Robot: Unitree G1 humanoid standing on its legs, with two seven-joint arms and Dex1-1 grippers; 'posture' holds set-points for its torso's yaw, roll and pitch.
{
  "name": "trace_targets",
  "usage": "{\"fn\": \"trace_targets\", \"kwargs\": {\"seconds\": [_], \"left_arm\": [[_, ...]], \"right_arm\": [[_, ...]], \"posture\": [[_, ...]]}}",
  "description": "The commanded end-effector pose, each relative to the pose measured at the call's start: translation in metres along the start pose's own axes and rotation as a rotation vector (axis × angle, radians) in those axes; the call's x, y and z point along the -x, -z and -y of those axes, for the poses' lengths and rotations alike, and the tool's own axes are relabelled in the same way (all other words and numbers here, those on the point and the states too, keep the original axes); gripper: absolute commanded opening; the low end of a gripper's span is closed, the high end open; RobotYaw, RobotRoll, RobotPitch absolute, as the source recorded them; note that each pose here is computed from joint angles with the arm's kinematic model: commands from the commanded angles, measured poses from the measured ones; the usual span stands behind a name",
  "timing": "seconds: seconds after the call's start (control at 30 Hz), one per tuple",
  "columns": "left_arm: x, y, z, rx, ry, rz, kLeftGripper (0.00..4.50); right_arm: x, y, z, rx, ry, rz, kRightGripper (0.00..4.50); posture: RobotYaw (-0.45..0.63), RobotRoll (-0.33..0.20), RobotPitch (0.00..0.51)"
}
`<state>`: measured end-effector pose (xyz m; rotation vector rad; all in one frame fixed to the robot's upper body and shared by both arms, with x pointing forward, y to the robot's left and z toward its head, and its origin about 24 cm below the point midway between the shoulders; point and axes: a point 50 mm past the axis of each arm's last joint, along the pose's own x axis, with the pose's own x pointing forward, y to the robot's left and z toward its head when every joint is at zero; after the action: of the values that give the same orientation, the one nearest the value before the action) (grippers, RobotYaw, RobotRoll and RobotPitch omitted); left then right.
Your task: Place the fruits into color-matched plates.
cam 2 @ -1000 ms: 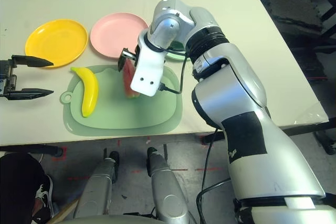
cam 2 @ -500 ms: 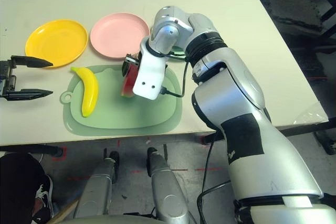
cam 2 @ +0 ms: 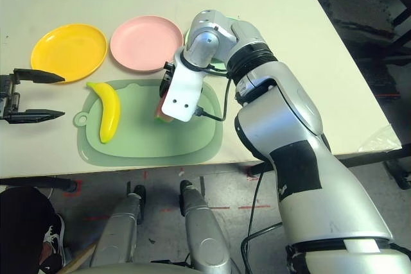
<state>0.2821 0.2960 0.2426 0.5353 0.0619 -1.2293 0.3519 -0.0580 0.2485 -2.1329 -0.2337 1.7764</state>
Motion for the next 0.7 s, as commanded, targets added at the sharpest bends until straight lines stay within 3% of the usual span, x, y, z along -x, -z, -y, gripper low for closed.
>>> {"fn": "trace_targets", "kwargs": {"seconds": [0.03,0.4,0.53,0.7], "left_arm": [[0.003,0.0,0.002,0.001,0.008,-0.017,4.5],[0.002,0.002,-0.002,0.004,-0.034,-0.007,4.5],[0.001,0.001,-0.005,0.008,-0.083,-0.006,4.5],[0.003,0.002,-0.007,0.012,-0.136,-0.054,4.5]], "right_arm": [[-0.002,-0.002,0.002,-0.01,0.011,0.029,2.08],[0.043,0.006,0.038,-0.18,0.226,-0.015,2.08],[0.049,0.012,0.058,-0.26,0.379,-0.102,2.08],[0.045,0.026,0.066,-0.33,0.479,-0.283,2.08]], "posture": [[-0.06,0.0,0.344],[-0.06,0.0,0.34],[-0.05,0.0,0.337],[-0.04,0.0,0.333]]}}
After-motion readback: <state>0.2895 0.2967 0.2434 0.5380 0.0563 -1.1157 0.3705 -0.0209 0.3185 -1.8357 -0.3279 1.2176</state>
